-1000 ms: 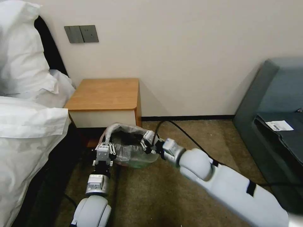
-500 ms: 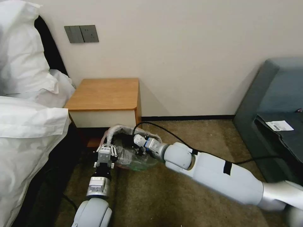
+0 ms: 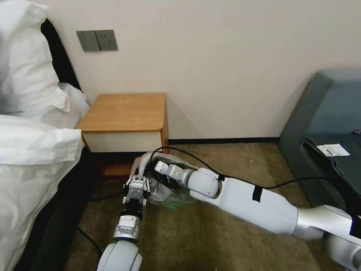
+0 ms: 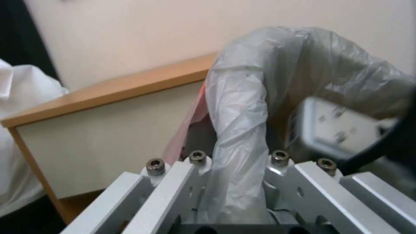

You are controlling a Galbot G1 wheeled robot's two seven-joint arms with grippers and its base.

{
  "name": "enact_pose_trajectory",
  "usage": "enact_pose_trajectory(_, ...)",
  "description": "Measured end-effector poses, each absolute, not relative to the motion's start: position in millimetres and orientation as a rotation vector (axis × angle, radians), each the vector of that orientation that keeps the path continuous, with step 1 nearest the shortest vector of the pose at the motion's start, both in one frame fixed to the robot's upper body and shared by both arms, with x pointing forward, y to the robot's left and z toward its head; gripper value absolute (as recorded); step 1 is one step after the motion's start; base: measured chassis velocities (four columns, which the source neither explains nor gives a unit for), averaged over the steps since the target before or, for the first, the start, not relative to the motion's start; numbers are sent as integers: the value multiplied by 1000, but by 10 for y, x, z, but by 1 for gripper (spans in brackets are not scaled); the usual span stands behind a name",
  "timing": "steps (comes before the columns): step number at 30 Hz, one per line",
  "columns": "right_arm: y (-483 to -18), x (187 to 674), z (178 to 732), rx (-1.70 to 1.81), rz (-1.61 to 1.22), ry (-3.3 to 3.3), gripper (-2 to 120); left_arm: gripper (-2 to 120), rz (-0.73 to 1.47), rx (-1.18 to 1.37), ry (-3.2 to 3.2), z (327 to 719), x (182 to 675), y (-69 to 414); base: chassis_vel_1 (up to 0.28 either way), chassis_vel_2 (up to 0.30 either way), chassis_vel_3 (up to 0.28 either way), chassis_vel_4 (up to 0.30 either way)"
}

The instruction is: Pick up the garbage bag from the table and place it over the trash can.

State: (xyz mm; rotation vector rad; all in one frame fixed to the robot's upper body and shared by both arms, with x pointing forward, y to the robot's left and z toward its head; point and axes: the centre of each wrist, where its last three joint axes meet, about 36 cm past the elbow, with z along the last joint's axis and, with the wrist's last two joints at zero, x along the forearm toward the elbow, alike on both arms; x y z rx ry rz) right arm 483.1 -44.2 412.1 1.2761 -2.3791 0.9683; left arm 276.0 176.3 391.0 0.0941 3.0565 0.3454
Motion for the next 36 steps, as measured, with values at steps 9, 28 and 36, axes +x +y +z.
enact_pose_trajectory(9,-396,4833,4084,1275,956,-2395,0,10,380,80,3043,3942,2763,1819,0,0,0,0)
enact_pose_trajectory(28,-715,4335,4505,1274,667,-2633,0,10,264,-184,3126,3847,2901,2083,0,0,0,0)
enact_pose_trajectory(36,-1017,3928,4725,1199,456,-2829,1,10,85,-275,3287,3910,2904,2089,0,0,0,0)
